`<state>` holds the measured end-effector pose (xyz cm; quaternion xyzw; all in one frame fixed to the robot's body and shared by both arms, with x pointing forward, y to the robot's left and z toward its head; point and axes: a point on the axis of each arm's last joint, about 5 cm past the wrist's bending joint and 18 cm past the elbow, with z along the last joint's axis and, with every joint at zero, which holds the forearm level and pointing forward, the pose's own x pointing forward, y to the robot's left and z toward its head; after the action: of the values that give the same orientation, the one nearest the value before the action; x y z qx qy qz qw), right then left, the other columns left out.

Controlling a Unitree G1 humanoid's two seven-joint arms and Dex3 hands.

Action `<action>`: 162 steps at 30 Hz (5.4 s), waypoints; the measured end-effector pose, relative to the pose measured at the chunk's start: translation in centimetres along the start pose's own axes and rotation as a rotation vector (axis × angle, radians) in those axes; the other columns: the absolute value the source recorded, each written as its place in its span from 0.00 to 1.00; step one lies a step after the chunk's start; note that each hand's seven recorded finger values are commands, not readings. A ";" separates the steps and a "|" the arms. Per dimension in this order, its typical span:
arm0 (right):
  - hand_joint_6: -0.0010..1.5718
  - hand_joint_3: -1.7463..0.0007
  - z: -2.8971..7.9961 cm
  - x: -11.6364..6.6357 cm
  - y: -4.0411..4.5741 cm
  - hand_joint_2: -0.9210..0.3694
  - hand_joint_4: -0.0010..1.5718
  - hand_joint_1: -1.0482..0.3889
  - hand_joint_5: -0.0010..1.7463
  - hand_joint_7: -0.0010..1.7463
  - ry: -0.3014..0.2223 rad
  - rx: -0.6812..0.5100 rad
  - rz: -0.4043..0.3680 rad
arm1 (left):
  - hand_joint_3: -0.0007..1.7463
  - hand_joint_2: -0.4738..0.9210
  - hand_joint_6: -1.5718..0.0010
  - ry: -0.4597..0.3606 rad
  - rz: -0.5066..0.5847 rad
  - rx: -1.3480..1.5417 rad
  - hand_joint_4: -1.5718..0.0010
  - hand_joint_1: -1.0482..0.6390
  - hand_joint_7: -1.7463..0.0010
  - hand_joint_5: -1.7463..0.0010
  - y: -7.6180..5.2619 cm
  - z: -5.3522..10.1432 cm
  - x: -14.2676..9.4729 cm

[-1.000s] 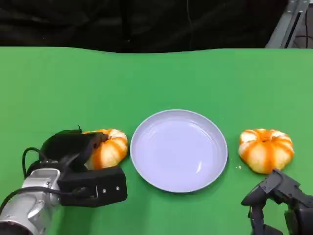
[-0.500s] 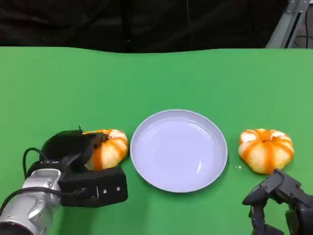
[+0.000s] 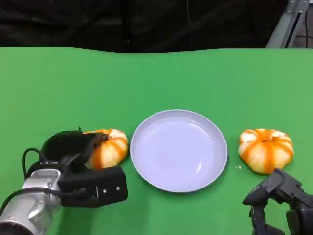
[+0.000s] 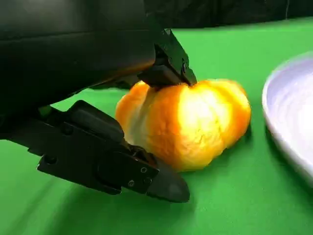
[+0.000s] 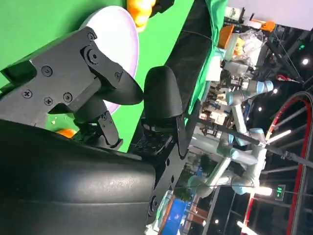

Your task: Grasp the bread from the table and place it into the plate.

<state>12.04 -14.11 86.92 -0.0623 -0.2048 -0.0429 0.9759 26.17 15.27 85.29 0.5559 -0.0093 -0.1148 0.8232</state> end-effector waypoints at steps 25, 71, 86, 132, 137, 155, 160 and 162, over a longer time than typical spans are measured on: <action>0.48 0.30 -0.2 0.1 -0.06 0.33 0.54 0.64 1.00 0.87 -0.010 0.004 0.003 | 0.58 0.69 0.56 -0.088 0.208 -0.119 0.45 0.64 0.00 0.00 1.4 1.4 0.6; 0.47 0.33 0.2 -0.1 0.05 0.31 0.53 0.64 1.00 0.89 -0.001 -0.002 0.006 | 0.20 0.90 0.59 -0.424 0.104 -0.114 0.50 0.59 0.07 0.00 1.9 10.6 2.9; 0.47 0.33 0.2 -0.1 0.05 0.30 0.53 0.64 1.00 0.89 -0.001 -0.002 0.006 | 0.18 0.92 0.59 -0.423 0.103 -0.114 0.50 0.59 0.07 0.00 1.8 10.6 2.9; 0.47 0.33 0.2 -0.1 0.07 0.30 0.52 0.65 1.00 0.88 0.001 -0.002 0.006 | 0.13 0.96 0.62 -0.417 0.089 -0.101 0.50 0.60 0.01 0.00 1.5 10.5 3.0; 0.47 0.33 0.2 -0.1 0.08 0.31 0.53 0.65 1.00 0.88 0.002 -0.002 0.007 | 0.13 0.97 0.62 -0.418 0.084 -0.098 0.53 0.60 0.03 0.00 1.4 10.6 3.0; 0.48 0.32 0.4 0.1 0.58 0.31 0.53 0.65 1.00 0.87 0.009 0.013 0.009 | 0.12 0.98 0.61 -0.430 -0.023 -0.097 0.57 0.59 0.06 0.00 0.3 11.1 3.8; 0.48 0.32 0.4 0.1 0.59 0.31 0.53 0.65 1.00 0.87 0.009 0.012 0.010 | 0.12 0.99 0.61 -0.430 -0.023 -0.097 0.57 0.59 0.06 0.00 0.3 11.1 3.8; 0.48 0.32 0.4 0.1 0.59 0.31 0.53 0.65 1.00 0.87 0.009 0.012 0.010 | 0.11 0.99 0.62 -0.430 -0.023 -0.097 0.59 0.58 0.09 0.00 0.3 11.1 3.8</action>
<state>11.99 -13.47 87.29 -0.0574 -0.2003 -0.0371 0.9774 28.31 4.53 89.38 0.4784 -0.1729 -0.2405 0.8267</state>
